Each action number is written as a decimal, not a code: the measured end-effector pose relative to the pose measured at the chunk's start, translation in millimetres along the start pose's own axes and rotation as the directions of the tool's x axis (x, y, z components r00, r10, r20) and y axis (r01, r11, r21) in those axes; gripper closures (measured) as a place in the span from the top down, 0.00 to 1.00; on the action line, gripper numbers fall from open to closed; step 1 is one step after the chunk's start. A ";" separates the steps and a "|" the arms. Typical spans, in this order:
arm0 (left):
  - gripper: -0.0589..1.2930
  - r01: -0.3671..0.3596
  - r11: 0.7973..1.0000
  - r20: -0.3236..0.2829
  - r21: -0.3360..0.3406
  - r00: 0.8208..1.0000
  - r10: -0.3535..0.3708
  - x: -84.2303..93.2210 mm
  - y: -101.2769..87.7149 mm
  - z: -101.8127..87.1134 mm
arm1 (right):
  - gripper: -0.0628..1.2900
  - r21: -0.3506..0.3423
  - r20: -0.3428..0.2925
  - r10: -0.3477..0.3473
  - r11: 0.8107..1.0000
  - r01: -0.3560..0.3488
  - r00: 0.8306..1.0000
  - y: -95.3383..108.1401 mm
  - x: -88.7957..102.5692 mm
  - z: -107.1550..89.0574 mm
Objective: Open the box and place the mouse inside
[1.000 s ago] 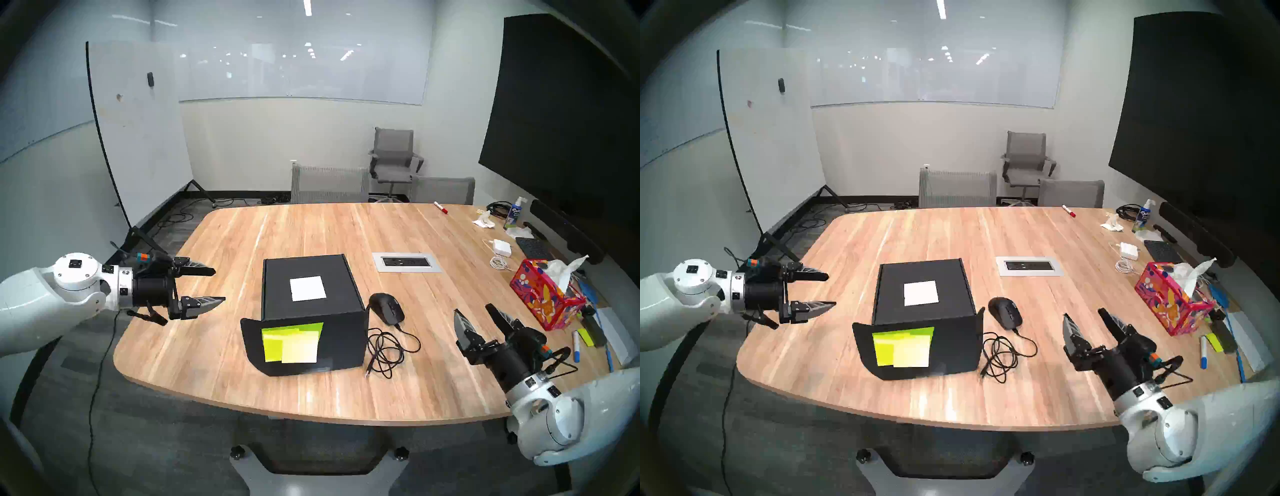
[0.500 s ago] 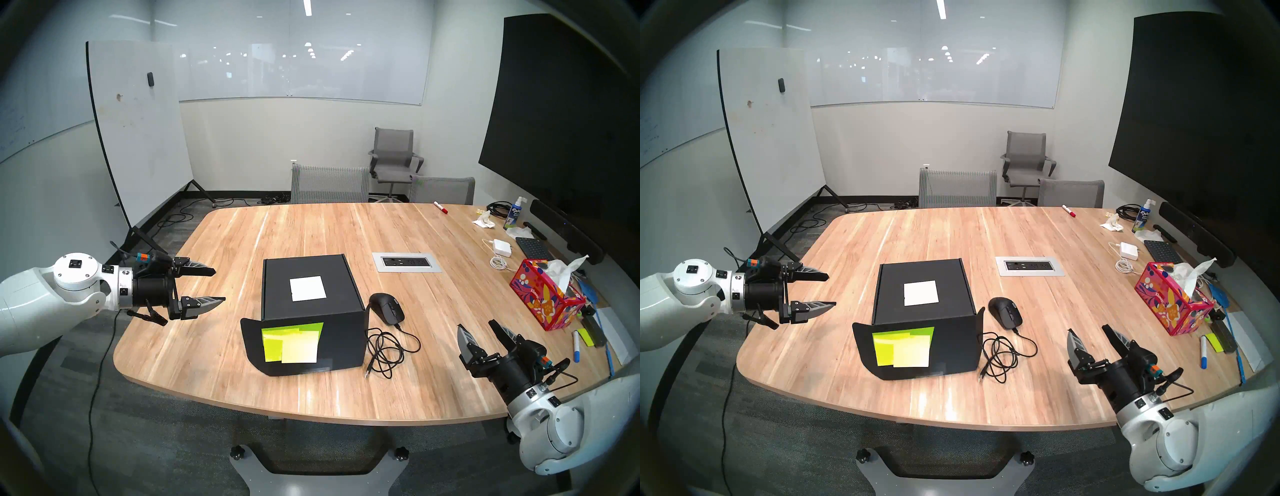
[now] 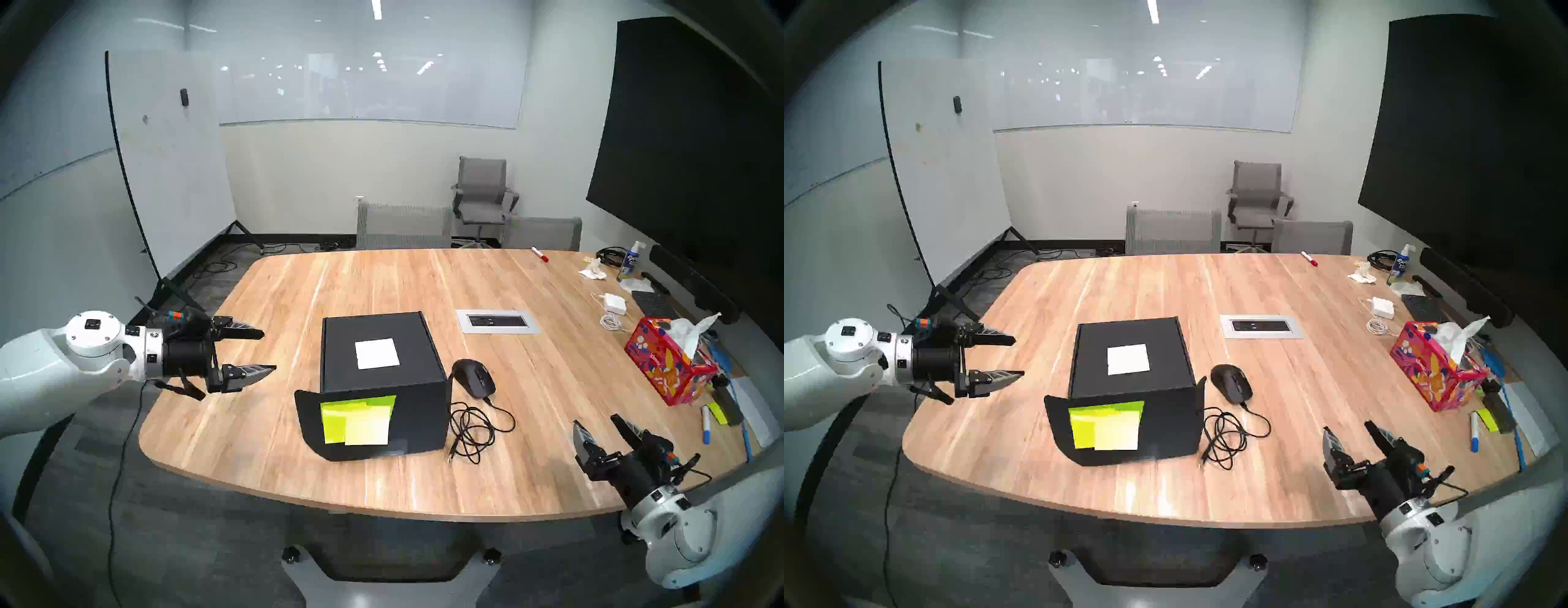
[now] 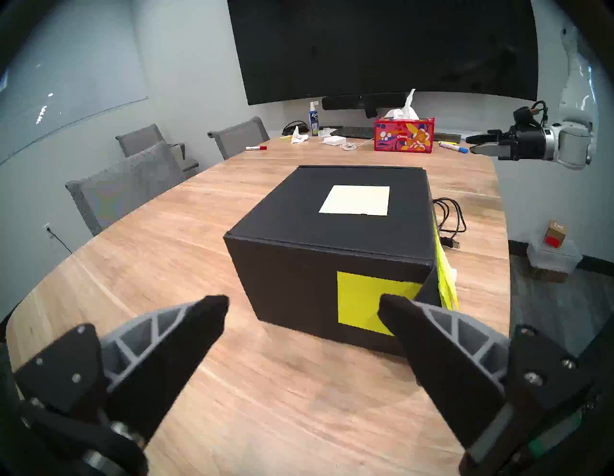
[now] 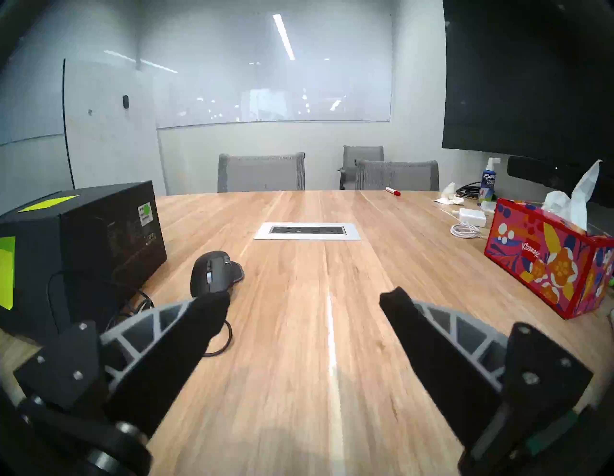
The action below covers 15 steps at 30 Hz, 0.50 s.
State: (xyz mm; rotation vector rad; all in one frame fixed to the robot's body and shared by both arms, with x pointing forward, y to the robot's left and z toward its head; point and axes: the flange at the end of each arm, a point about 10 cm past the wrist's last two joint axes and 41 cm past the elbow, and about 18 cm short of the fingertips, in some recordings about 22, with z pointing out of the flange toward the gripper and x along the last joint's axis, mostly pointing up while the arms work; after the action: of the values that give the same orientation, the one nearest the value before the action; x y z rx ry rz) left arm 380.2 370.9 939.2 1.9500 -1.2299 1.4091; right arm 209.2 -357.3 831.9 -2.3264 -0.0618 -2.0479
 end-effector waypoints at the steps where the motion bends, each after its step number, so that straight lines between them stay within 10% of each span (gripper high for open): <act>1: 0.95 0.000 1.000 0.000 0.000 1.000 0.000 0.0 0.0 0.0 | 0.95 -0.003 0.000 -0.004 1.000 0.004 1.000 2.0 -0.4 0.6; 15: 0.95 0.002 1.000 0.001 -0.001 1.000 -0.002 -0.8 0.4 0.2 | 0.95 -0.020 -0.015 -0.048 0.999 0.048 0.999 24.9 0.0 13.9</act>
State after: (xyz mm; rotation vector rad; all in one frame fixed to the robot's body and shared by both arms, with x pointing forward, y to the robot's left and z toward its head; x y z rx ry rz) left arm 379.9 370.9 938.3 1.9514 -1.2291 1.4065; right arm 224.4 -381.4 830.1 -2.3430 -0.0989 -2.0976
